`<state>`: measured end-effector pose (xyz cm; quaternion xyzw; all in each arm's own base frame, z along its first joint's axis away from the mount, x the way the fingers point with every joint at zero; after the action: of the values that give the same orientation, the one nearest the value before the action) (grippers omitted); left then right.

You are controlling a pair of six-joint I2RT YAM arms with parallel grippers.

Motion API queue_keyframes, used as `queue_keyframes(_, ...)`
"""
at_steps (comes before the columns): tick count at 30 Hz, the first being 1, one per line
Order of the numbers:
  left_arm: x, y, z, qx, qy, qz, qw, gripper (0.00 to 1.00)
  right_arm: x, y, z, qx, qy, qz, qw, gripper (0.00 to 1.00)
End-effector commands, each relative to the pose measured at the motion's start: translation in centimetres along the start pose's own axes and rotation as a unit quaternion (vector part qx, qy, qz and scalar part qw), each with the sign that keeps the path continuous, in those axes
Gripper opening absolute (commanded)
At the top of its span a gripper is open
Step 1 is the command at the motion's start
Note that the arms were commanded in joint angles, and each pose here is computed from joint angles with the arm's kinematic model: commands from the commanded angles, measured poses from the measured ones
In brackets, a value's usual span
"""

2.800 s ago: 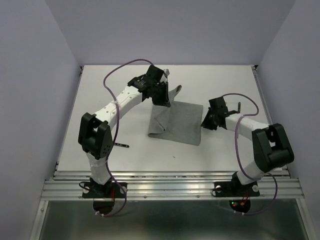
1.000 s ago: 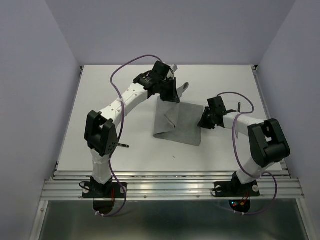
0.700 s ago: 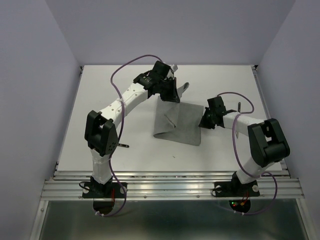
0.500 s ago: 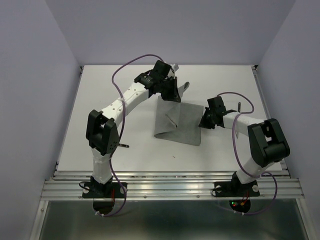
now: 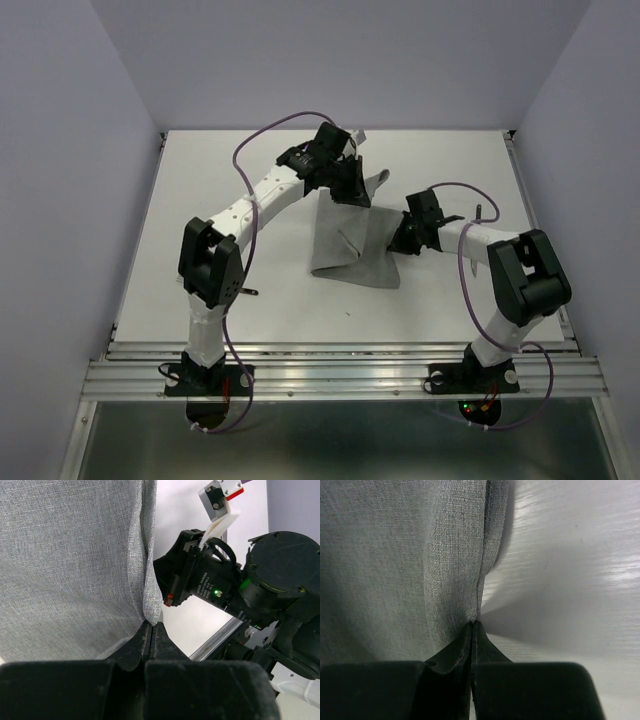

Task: Fold the napkin into a case and place the utensils inside
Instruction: Fold the rectangle-folded napkin at the center of the board.

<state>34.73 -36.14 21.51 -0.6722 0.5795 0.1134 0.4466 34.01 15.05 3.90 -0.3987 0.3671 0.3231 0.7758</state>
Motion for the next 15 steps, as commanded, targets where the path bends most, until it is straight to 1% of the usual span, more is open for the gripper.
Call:
queue_keyframes(1, -0.6, -1.7, -2.6, 0.010, 0.039, -0.026, 0.999, 0.00, 0.7, 0.3, 0.8, 0.009, -0.001, 0.003, 1.000, 0.01)
queue_keyframes(8, -0.6, -2.2, -3.2, 0.008, 0.047, -0.033, 0.998, 0.00, 0.9, 0.4, 0.4, 0.020, 0.008, -0.001, 1.000, 0.01)
queue_keyframes(15, 1.2, -1.1, -4.6, -0.004, 0.065, -0.020, 0.998, 0.00, 1.1, 0.5, 0.3, 0.023, 0.010, 0.001, 1.000, 0.01)
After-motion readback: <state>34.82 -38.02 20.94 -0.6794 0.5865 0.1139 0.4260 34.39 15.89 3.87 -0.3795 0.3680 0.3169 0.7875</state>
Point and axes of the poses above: each gripper's point midway between its finger pads, its own x axis out along the fingers, its own z axis along the line the jaws close on, y = z × x, the point moved 2 cm from there along -x, back along the fingers, and after that the axes turned 2 degrees about x, right-handed, at the moved point
